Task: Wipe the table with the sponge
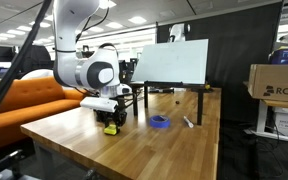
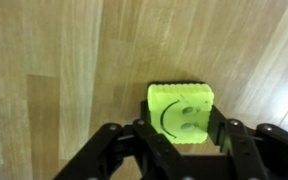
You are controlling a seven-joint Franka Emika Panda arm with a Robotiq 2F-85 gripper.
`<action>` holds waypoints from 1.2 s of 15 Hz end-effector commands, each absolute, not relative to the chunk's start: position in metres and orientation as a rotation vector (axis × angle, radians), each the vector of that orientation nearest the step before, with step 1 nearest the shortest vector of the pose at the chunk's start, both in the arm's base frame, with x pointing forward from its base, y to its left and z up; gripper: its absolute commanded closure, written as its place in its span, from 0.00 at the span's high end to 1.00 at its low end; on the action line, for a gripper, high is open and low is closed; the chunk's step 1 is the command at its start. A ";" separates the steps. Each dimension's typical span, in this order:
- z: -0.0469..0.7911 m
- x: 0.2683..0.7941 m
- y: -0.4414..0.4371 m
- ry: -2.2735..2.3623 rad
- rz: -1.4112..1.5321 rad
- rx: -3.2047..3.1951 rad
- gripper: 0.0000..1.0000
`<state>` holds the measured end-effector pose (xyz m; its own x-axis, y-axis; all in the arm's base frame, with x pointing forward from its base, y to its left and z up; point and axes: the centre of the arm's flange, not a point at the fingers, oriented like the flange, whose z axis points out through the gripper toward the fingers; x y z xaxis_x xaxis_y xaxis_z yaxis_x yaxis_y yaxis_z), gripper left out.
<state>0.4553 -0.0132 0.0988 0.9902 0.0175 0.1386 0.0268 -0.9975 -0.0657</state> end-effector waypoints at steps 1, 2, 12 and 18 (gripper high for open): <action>0.097 0.445 0.003 -0.089 -0.243 -3.058 0.29; 0.096 0.443 0.001 -0.091 -0.245 -3.061 0.29; 0.086 0.436 -0.110 0.106 -0.240 -3.189 0.29; 0.082 0.423 -0.168 0.264 -0.216 -3.250 0.29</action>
<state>0.4277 -0.1451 0.0978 0.9788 -0.1380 0.1513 -0.1520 -0.9847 0.0849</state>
